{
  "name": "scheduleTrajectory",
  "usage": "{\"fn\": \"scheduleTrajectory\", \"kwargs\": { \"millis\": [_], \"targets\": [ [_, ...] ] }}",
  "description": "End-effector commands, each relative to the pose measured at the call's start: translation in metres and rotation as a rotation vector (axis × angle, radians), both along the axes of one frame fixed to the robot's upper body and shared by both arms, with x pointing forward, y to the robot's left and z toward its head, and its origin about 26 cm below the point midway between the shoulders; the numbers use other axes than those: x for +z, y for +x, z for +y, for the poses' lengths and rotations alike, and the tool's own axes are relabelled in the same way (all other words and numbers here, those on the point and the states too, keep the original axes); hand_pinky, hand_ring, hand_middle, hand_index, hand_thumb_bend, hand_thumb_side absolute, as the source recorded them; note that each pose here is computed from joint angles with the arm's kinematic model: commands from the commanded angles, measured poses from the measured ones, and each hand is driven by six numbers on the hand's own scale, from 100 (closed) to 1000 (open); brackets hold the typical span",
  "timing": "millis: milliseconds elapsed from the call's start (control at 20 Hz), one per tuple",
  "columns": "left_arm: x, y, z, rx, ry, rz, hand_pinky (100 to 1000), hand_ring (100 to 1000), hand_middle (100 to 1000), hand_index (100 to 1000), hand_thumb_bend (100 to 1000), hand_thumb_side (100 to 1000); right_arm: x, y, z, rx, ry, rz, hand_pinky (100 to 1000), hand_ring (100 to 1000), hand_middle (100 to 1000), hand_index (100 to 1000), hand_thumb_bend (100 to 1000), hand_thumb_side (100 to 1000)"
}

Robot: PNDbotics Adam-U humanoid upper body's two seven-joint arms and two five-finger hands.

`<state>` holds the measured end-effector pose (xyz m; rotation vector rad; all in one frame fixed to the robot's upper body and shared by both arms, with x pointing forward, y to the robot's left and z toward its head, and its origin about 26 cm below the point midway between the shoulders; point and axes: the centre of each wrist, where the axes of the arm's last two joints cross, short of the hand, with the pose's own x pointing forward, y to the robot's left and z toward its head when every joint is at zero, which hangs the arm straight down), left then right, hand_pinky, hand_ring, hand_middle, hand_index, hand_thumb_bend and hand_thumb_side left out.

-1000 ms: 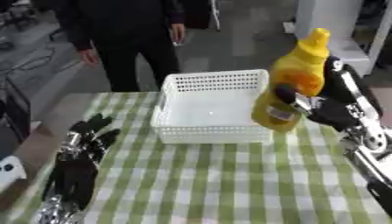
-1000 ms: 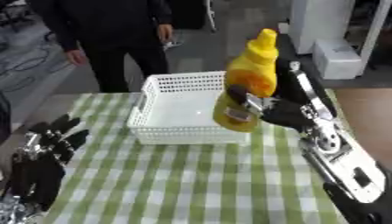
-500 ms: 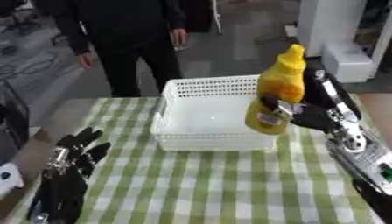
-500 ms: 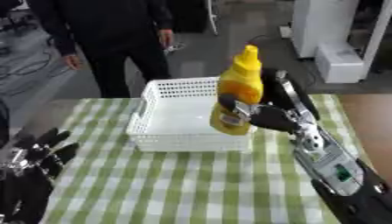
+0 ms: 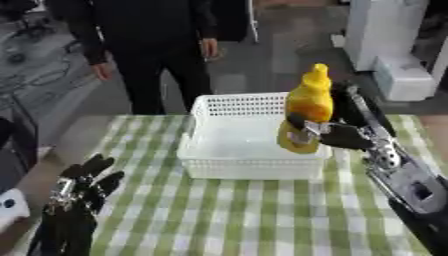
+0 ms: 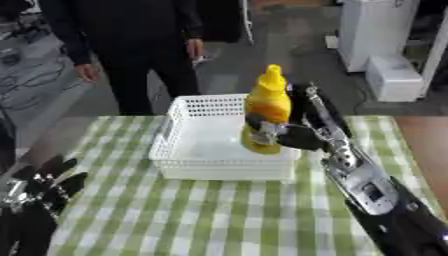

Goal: Pick up objects on the table and place them in the box.

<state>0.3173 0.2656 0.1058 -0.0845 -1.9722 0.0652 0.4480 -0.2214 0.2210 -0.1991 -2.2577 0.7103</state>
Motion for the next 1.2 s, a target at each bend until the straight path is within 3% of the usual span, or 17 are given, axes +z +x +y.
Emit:
{"fn": "scheduleTrajectory", "kwargs": {
  "millis": [50,350,400,500,950,1050,1100,1150,1200],
  "targets": [
    [0.013,0.001,-0.003,-0.025,0.007,-0.045,910,816,855,944,110,1000,0.027,0.005,-0.012,-0.031,-0.017,-0.082,100,100,100,123,649,277],
    [0.019,0.004,-0.010,-0.053,0.007,-0.063,910,816,856,945,110,1000,0.035,0.018,-0.034,-0.132,-0.039,-0.127,100,100,100,121,652,281],
    [0.020,0.004,-0.010,-0.054,0.008,-0.064,910,816,856,945,110,1000,0.035,0.020,-0.037,-0.150,-0.047,-0.135,100,100,100,120,624,208],
    [0.020,0.004,-0.012,-0.056,0.007,-0.066,910,817,856,946,110,1000,0.034,0.023,-0.043,-0.176,-0.062,-0.153,100,100,100,119,654,282],
    [0.023,0.006,-0.016,-0.069,0.005,-0.079,911,818,856,947,107,1000,0.032,0.031,-0.056,-0.237,-0.092,-0.201,100,100,100,126,682,300],
    [0.024,0.006,-0.016,-0.072,0.005,-0.082,911,818,856,947,107,1000,0.029,0.032,-0.057,-0.247,-0.088,-0.210,100,100,100,139,732,333],
    [0.024,0.006,-0.017,-0.073,0.005,-0.083,911,818,856,947,164,1000,0.027,0.033,-0.058,-0.250,-0.086,-0.214,100,100,100,137,685,430],
    [0.024,0.006,-0.017,-0.073,0.005,-0.082,911,818,856,948,107,1000,0.025,0.033,-0.059,-0.252,-0.086,-0.216,100,100,100,170,793,344],
    [0.024,0.006,-0.017,-0.072,0.005,-0.082,912,818,856,948,106,1000,0.022,0.034,-0.059,-0.251,-0.088,-0.216,100,100,100,282,824,326]
  ]
}}
